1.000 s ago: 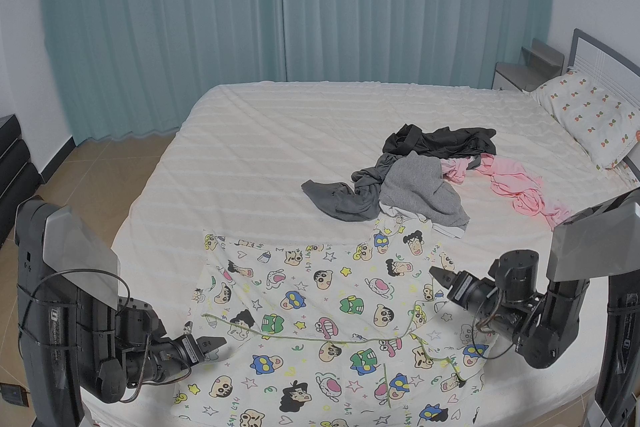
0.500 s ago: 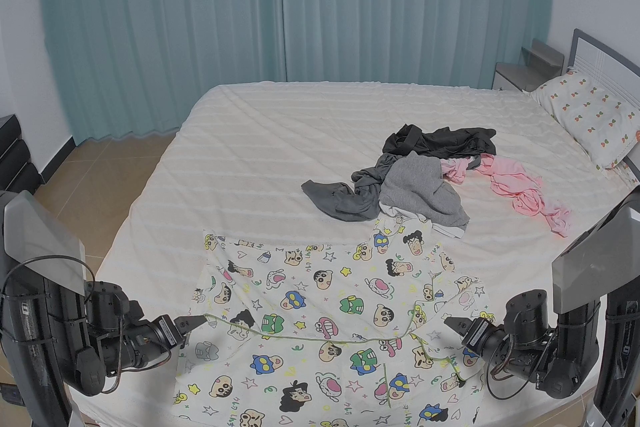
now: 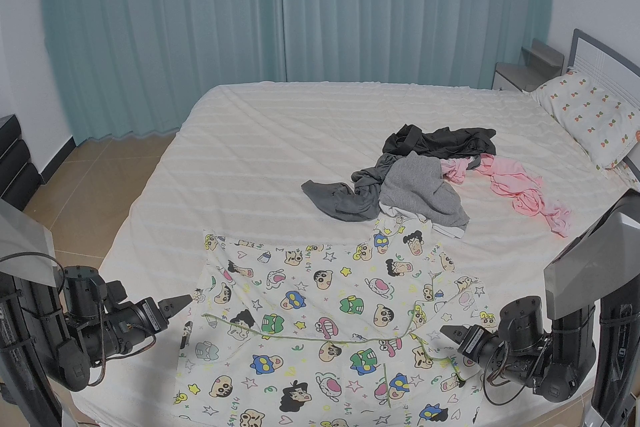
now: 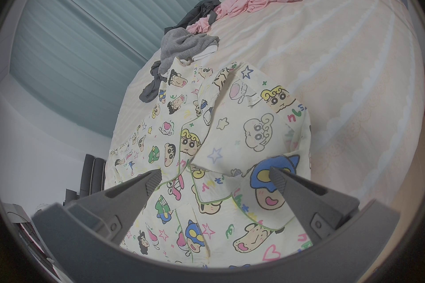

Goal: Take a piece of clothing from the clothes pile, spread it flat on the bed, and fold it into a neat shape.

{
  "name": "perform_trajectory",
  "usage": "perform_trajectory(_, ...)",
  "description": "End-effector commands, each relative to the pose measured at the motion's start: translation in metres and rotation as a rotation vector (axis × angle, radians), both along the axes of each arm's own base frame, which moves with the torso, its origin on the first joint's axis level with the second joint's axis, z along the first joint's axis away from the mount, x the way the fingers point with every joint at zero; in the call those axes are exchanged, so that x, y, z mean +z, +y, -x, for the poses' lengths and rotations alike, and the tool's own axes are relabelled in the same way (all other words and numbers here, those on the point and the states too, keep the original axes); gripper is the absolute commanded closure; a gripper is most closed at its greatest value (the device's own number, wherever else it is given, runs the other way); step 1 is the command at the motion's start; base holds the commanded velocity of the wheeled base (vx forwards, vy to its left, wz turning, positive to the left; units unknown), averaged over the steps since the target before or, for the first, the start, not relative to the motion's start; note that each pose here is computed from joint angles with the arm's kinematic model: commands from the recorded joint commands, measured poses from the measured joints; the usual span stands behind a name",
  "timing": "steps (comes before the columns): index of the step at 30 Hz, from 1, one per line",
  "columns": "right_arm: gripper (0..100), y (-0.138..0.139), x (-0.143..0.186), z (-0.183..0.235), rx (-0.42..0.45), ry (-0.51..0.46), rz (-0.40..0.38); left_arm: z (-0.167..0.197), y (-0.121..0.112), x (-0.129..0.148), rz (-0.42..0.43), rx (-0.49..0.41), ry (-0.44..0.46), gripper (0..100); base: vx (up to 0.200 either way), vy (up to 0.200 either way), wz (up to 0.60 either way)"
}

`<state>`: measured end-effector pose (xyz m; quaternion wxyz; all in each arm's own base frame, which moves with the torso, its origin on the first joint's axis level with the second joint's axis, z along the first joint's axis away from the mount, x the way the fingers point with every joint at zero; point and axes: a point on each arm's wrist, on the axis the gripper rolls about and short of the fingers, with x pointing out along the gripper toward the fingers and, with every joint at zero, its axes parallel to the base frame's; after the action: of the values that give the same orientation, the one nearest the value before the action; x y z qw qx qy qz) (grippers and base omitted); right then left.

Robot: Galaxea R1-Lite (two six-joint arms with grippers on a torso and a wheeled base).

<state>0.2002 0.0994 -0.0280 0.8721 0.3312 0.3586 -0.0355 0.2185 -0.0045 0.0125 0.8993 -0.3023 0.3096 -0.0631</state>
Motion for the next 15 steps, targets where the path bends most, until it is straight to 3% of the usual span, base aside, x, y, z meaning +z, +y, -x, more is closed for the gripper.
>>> perform_trajectory(1, 0, 0.001, -0.001, 0.0, 0.003, -0.005, 0.0, -0.013, 0.023, -0.045, 0.056, 0.003, 0.137, 0, 0.0, 0.0, 0.0)
perform_trajectory(6, 0, 0.002, -0.002, 0.001, 0.01, -0.004, 0.004, 0.002, 0.023, -0.059, -0.043, -0.088, 0.193, 0, 0.0, 0.0, 0.0)
perform_trajectory(15, 0, 0.01, -0.002, 0.005, 0.043, -0.002, 0.01, 0.01, 0.019, -0.056, 0.004, -0.057, 0.231, 0, 0.0, 0.0, 0.0)
